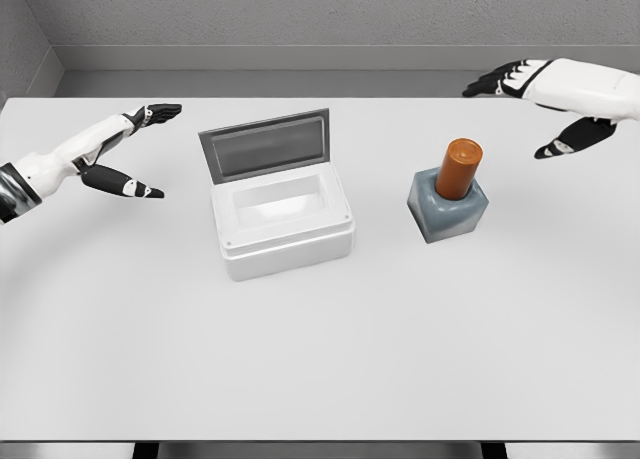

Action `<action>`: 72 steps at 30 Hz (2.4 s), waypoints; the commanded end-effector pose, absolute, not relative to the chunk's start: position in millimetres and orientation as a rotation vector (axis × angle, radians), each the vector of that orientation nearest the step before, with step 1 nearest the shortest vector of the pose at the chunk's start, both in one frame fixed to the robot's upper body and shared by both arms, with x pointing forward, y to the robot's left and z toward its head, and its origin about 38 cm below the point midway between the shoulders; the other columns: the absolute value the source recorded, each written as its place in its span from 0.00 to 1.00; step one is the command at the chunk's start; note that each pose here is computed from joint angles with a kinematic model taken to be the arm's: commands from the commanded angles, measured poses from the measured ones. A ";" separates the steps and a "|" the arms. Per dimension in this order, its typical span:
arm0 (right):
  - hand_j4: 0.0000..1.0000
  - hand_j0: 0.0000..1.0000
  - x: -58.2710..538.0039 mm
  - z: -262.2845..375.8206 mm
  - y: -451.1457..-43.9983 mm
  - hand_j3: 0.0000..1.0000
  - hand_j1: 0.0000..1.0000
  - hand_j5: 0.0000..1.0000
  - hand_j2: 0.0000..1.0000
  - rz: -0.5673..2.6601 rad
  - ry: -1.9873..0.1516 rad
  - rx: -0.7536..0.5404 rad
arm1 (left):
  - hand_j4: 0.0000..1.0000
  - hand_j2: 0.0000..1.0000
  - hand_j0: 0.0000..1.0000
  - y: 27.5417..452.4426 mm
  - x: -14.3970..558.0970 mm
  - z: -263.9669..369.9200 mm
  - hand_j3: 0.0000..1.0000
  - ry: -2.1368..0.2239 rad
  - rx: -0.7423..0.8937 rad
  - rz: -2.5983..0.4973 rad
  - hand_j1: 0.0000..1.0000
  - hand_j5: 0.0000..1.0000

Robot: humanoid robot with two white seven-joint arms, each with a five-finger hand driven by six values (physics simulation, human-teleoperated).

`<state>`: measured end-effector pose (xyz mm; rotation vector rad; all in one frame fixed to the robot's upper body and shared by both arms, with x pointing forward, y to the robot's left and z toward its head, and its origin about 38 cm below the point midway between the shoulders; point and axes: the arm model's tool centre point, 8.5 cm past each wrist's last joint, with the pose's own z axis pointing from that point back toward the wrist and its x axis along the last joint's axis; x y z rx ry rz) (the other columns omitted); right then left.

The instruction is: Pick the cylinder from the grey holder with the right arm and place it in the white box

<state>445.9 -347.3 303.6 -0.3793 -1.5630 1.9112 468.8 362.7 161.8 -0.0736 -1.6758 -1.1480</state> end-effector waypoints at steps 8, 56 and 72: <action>1.00 1.00 452.5 279.0 -336.4 1.00 1.00 1.00 1.00 1.917 -1.521 -0.304 | 1.00 1.00 1.00 363.8 469.0 163.0 1.00 -1.680 -0.074 -1.139 1.00 1.00; 1.00 1.00 465.7 280.2 -279.6 1.00 1.00 1.00 1.00 2.235 -1.351 -0.296 | 1.00 1.00 1.00 365.6 469.1 164.6 1.00 -1.686 -0.070 -1.131 1.00 1.00; 1.00 1.00 465.6 273.7 -281.7 1.00 1.00 1.00 1.00 2.275 -1.297 -0.324 | 1.00 1.00 1.00 368.1 469.2 162.9 1.00 -1.680 -0.066 -1.125 1.00 1.00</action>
